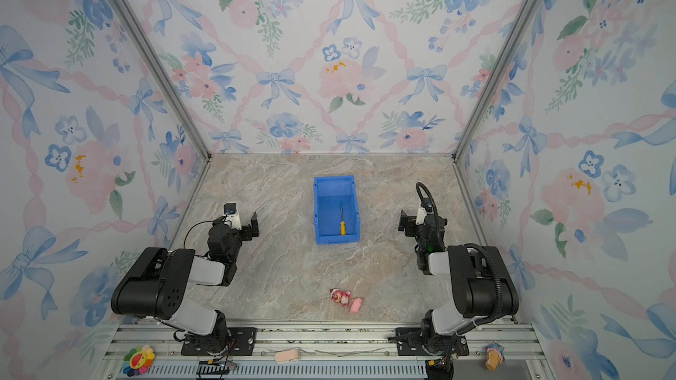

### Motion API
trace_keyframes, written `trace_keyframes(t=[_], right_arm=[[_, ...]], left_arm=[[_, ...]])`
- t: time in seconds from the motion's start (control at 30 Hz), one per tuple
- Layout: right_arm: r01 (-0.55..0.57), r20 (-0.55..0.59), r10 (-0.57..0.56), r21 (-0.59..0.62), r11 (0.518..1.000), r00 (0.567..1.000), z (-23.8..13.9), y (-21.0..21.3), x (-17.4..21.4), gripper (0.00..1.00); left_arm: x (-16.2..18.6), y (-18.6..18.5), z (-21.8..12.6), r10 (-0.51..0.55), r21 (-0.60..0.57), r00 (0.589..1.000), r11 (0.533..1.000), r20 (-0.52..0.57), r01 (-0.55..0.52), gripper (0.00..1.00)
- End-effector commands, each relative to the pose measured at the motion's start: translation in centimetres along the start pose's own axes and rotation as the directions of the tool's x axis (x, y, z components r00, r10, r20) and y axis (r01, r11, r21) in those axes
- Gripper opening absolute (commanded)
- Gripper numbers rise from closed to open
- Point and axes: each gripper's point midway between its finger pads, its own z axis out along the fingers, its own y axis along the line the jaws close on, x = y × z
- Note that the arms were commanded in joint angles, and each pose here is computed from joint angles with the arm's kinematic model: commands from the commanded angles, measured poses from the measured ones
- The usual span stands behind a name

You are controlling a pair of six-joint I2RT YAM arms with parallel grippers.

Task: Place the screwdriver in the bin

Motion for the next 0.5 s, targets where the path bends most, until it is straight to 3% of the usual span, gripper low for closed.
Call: trace_keyframes(t=[0.0,0.47], right_arm=[[0.023,0.011,-0.024,0.032,0.999,1.0,0.1,-0.17,-0.74,0.97],[0.052,0.008,-0.053,0.076,0.996,0.999,0.04,-0.14,-0.7,0.97]], left_arm=[[-0.57,0.0,-0.02,-0.014,0.006,1.0,1.0,0.027,0.014,0.98],[-0.63,-0.04,0.03,-0.02,0.021,0.999,1.0,0.03,0.019,0.98]])
